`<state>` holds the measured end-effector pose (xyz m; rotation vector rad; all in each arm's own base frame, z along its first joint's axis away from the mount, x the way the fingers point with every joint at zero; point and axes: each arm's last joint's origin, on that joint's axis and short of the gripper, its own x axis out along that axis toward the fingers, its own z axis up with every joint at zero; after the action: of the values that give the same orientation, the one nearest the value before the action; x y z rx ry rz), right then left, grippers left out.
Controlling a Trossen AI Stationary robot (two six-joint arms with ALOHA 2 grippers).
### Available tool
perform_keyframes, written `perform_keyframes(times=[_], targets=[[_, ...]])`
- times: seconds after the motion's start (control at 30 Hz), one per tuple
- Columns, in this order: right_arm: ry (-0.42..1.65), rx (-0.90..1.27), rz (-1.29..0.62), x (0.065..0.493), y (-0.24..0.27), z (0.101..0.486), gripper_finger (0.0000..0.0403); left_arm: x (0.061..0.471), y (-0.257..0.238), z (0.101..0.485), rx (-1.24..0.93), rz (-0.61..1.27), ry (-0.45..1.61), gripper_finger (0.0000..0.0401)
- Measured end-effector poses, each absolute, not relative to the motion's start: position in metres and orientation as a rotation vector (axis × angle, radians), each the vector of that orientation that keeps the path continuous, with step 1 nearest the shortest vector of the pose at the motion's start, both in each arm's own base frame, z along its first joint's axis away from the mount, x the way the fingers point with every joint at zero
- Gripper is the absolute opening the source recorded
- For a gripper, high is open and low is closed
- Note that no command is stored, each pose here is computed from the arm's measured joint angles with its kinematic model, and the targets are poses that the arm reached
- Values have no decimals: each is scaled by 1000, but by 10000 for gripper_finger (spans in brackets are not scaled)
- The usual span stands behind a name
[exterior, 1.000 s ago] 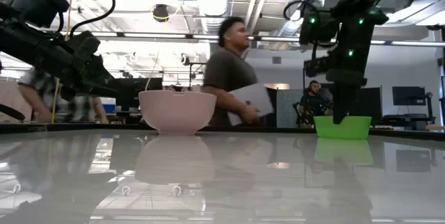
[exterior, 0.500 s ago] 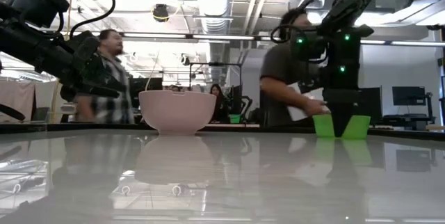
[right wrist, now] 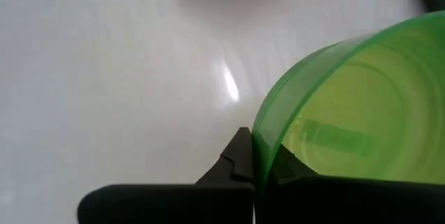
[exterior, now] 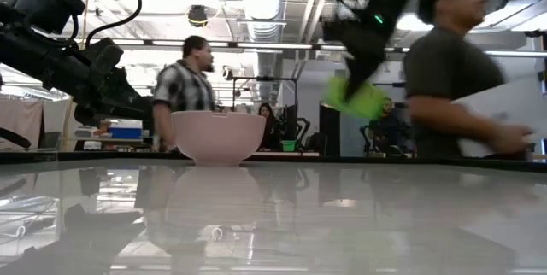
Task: Nest bowls inside each other
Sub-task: Stack the green bowl on top of the blue bowl
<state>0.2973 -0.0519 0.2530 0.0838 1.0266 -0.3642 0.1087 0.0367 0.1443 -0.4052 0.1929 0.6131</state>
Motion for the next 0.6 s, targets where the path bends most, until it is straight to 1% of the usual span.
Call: perform_keyframes(times=[0.07,0.2,0.33,0.6], targets=[[889,46,-327,312,-46,271,5,109,37,144,-405,613,192,158],[643,-48,-264,348,-40,290,5,109,37,144,-405,613,192,158],[584,-113,-194,388,-44,288,4,109,37,144,-405,613,192,158],[612,-193,-200,466,-79,280,3,109,37,144,-406,612,193,158]])
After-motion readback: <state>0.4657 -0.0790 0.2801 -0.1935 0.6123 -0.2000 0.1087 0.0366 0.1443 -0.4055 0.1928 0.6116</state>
